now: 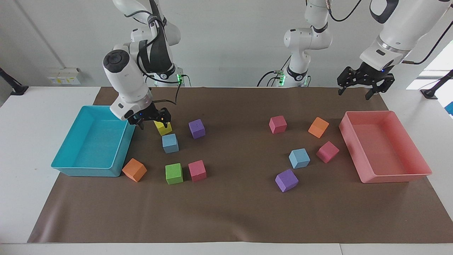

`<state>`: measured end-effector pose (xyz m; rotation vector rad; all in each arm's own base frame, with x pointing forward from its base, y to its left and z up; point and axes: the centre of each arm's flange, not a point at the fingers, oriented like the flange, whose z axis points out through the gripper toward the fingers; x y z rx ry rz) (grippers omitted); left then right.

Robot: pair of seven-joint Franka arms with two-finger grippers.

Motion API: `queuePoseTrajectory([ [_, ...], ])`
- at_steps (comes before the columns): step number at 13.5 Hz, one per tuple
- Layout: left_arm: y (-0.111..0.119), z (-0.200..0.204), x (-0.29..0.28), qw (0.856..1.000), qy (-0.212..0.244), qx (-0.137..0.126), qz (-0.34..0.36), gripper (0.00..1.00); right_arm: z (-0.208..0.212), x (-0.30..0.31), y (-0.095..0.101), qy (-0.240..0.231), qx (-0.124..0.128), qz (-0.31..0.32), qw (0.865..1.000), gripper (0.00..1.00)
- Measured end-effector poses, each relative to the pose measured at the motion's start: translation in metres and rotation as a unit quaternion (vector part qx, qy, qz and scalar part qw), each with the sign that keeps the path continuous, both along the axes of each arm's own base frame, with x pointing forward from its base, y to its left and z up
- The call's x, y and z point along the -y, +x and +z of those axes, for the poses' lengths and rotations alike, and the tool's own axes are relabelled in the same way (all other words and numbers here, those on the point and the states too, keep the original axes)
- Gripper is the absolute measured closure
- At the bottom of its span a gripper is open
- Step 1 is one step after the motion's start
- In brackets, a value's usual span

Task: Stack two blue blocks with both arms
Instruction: 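Reach the right gripper down to the light-blue cube near the purple cube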

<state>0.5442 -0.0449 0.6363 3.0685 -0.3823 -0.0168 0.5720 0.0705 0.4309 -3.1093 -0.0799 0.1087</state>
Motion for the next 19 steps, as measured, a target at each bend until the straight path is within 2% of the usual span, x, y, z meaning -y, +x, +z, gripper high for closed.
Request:
queuePoseTrajectory([
  [1,0.000,0.000,0.000,1.000,0.000,0.000,0.000,0.00,-0.013,-0.001,-0.002,0.000,-0.003,0.002,1.000,0.00],
  [4,0.000,0.000,0.000,1.000,0.000,0.000,0.000,0.00,-0.052,-0.013,-0.008,0.001,0.008,0.036,0.999,0.00],
  [9,0.000,0.000,0.000,1.000,0.000,0.000,0.000,0.00,-0.082,-0.015,-0.013,0.006,-0.005,0.108,0.994,0.00],
  [13,0.000,0.000,0.000,1.000,0.000,0.000,0.000,0.00,-0.096,-0.019,-0.018,0.035,-0.009,0.099,0.994,0.00],
  [19,0.000,0.000,0.000,1.000,0.000,0.000,0.000,0.00,-0.125,-0.019,-0.028,0.034,0.000,0.115,0.993,0.00],
])
